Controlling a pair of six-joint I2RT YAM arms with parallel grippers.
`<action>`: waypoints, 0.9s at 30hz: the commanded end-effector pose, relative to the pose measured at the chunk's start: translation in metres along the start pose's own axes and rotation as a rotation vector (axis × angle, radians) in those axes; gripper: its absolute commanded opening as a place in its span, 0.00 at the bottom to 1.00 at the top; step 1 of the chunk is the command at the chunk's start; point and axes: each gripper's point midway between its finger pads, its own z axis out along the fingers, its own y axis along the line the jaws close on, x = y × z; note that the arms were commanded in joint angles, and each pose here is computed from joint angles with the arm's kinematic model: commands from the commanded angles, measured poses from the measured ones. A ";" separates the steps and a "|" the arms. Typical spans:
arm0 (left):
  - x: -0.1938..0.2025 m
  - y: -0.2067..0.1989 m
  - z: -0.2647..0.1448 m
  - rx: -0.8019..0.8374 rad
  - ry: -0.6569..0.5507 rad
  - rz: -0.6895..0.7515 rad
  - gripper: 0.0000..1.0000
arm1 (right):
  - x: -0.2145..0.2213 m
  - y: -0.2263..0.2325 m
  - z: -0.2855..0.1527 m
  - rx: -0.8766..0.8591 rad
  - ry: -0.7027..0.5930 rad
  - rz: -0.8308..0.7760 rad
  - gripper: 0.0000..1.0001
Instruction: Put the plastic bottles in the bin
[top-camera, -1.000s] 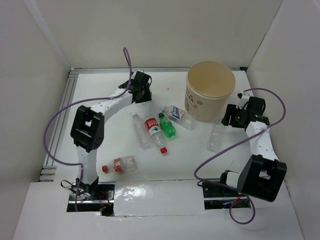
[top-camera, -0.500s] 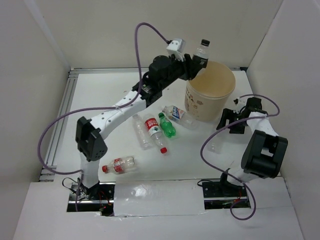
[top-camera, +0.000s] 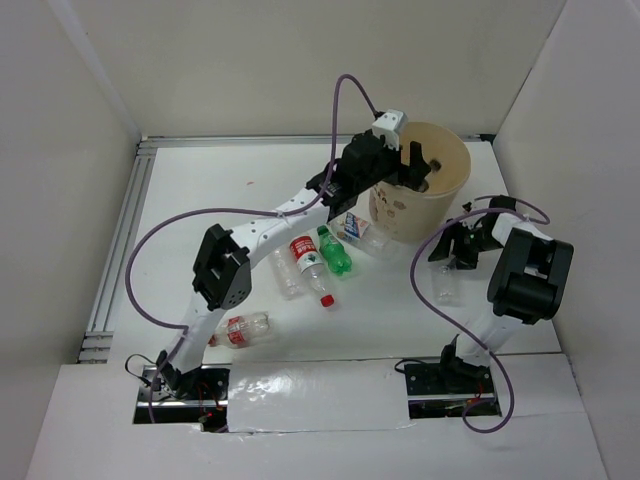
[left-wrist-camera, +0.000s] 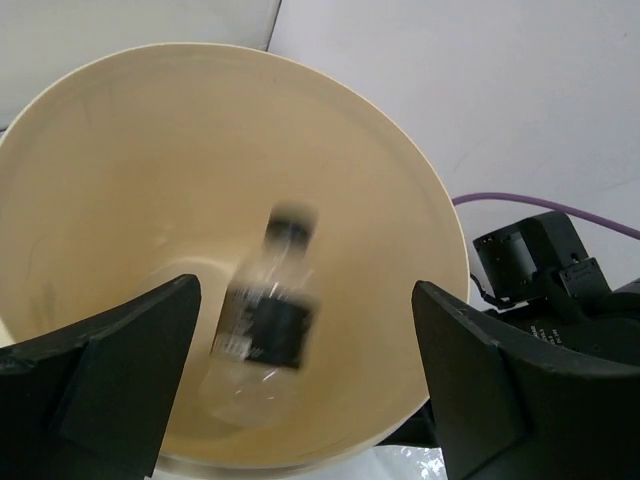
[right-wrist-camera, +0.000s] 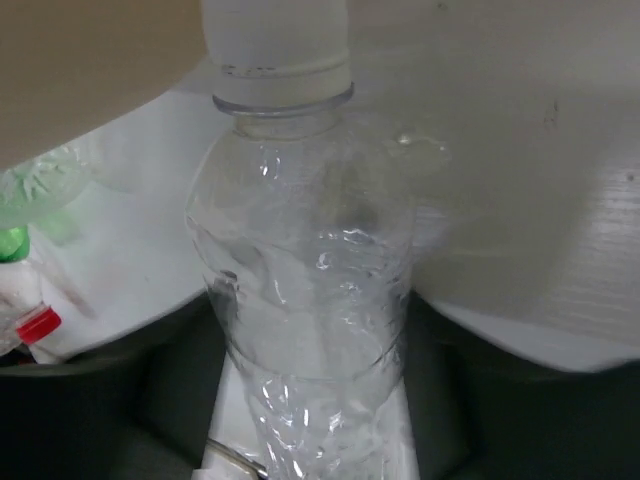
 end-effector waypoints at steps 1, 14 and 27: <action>-0.048 -0.010 -0.009 0.026 -0.114 0.016 1.00 | 0.005 -0.009 0.007 0.025 0.029 0.048 0.54; -0.111 0.018 -0.190 -0.287 -0.178 -0.088 1.00 | -0.067 -0.022 -0.126 0.236 -0.379 -0.092 0.21; 0.144 0.090 -0.395 -0.986 0.281 -0.873 1.00 | -0.149 0.116 -0.306 -0.034 -1.064 -0.666 0.21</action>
